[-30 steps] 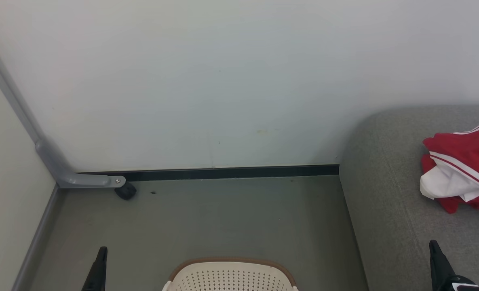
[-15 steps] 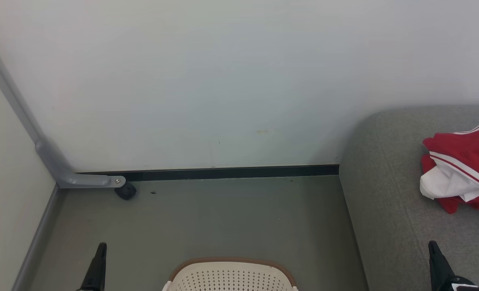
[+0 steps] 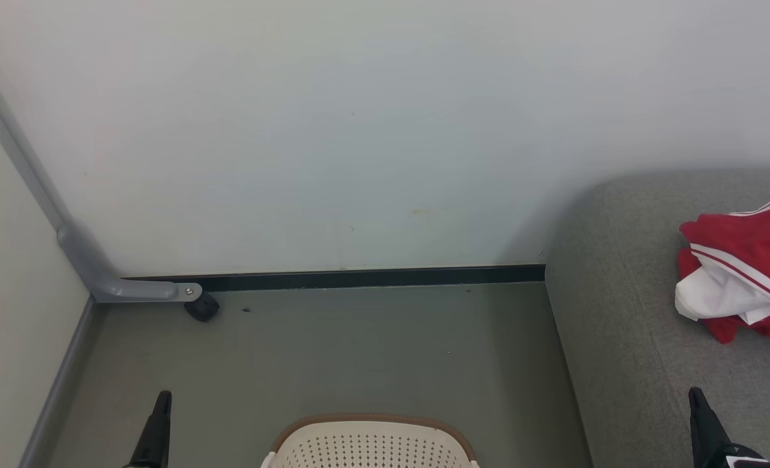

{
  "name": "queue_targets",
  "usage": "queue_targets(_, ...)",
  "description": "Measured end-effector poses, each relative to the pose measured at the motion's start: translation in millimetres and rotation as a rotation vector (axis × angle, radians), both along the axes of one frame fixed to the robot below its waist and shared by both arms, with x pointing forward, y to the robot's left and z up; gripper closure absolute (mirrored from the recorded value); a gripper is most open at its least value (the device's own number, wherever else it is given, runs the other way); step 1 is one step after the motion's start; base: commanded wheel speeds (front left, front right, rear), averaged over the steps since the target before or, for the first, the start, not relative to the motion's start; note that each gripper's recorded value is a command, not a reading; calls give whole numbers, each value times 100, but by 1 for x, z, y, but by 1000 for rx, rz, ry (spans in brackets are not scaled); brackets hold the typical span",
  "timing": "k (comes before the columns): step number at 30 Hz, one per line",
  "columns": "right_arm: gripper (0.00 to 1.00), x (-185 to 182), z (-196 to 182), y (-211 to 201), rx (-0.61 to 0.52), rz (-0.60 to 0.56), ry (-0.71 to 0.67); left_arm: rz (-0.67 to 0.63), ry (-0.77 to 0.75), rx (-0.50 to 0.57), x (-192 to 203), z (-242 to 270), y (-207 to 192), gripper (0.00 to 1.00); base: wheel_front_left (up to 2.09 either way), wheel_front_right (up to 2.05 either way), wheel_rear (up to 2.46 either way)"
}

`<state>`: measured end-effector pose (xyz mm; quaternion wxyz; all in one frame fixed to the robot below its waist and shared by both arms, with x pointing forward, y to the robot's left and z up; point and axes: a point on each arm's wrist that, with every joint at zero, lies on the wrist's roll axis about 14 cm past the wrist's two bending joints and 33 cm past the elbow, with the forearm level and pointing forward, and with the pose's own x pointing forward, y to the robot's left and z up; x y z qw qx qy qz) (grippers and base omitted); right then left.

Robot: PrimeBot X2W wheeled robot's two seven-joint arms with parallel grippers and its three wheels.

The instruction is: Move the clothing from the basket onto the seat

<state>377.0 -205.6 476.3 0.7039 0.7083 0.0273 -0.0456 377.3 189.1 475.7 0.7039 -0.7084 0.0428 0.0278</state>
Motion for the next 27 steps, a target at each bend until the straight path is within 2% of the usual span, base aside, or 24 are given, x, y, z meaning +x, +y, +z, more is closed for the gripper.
queue_targets(27, 100, 0, 0, 0, 1, 0, 1, 0, 1, 0, 0, 0, 0, 100, 0, 0, 0)
